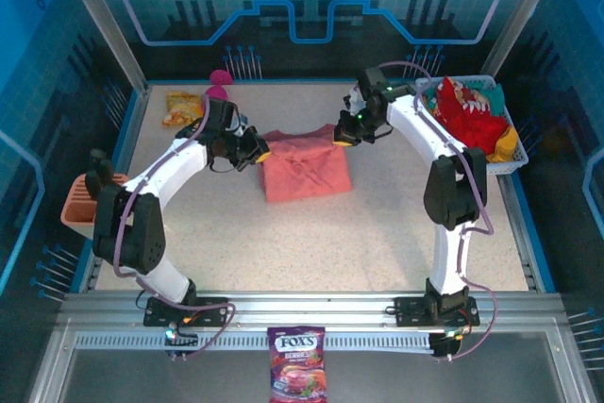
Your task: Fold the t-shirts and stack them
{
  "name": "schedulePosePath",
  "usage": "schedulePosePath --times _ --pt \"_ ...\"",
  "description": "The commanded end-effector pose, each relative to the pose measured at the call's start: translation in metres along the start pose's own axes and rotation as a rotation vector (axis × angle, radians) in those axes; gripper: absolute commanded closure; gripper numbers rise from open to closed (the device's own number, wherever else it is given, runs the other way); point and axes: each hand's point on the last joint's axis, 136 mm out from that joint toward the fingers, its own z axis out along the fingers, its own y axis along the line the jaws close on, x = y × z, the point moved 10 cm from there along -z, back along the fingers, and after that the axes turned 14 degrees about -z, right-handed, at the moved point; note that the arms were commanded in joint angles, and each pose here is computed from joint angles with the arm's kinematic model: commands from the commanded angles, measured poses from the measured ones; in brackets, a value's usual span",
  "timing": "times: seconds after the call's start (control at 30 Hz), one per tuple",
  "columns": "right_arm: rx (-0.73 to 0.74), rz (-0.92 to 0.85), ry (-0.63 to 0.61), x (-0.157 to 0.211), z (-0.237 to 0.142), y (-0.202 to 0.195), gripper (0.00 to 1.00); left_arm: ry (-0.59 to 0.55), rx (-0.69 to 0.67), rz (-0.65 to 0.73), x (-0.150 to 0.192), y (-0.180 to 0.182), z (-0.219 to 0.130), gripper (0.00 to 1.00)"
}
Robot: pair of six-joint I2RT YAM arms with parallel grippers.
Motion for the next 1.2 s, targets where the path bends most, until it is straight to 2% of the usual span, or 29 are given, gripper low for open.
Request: schedulePosePath --times 0.0,0.23,0.33,0.37,0.4,0.43,0.47,0.53,0.63,0.77,0.9,1.03,1.17 --pt "-0.013 0.006 -0.006 -0.009 -0.001 -0.006 1.00 0.003 0.047 0.014 -0.011 -0.005 0.002 1.00" --pt "-0.018 0.005 -0.014 -0.024 0.018 -0.016 1.00 0.002 0.066 -0.026 -0.034 0.001 0.019 0.99" --pt "-0.036 -0.001 -0.028 -0.034 0.026 -0.017 0.99 0.003 0.066 -0.032 -0.044 0.002 0.028 0.94" --pt "-0.027 -0.001 -0.041 -0.038 0.029 -0.019 0.93 -0.003 0.066 -0.032 -0.048 0.002 0.030 0.93" --pt "-0.022 0.001 -0.052 -0.042 0.033 -0.022 0.82 -0.012 0.060 -0.037 -0.052 0.003 0.032 0.89" --pt "-0.034 -0.009 -0.072 -0.047 0.036 -0.024 0.65 -0.019 0.057 -0.044 -0.059 0.004 0.033 0.81" --pt "-0.038 -0.016 -0.090 -0.053 0.040 -0.027 0.46 -0.032 0.057 -0.045 -0.065 0.005 0.034 0.66" --pt "-0.059 -0.023 -0.116 -0.061 0.043 -0.030 0.27 -0.058 0.068 -0.053 -0.078 0.008 0.032 0.47" --pt "-0.083 -0.057 -0.157 -0.066 0.037 -0.027 0.01 -0.078 0.111 -0.060 -0.090 0.006 0.020 0.36" --pt "-0.069 -0.090 -0.177 -0.056 0.023 -0.024 0.00 -0.098 0.134 -0.023 -0.083 -0.004 0.001 0.35" --pt "-0.075 -0.112 -0.185 -0.043 0.018 -0.023 0.00 -0.073 0.150 -0.019 -0.070 0.002 0.003 0.37" --pt "-0.203 -0.137 -0.192 -0.040 0.021 -0.015 0.03 -0.013 0.215 -0.032 -0.058 0.000 0.022 0.45" --pt "-0.295 -0.099 -0.207 -0.040 0.032 -0.003 0.00 0.014 0.262 -0.005 -0.043 -0.017 0.050 0.46"
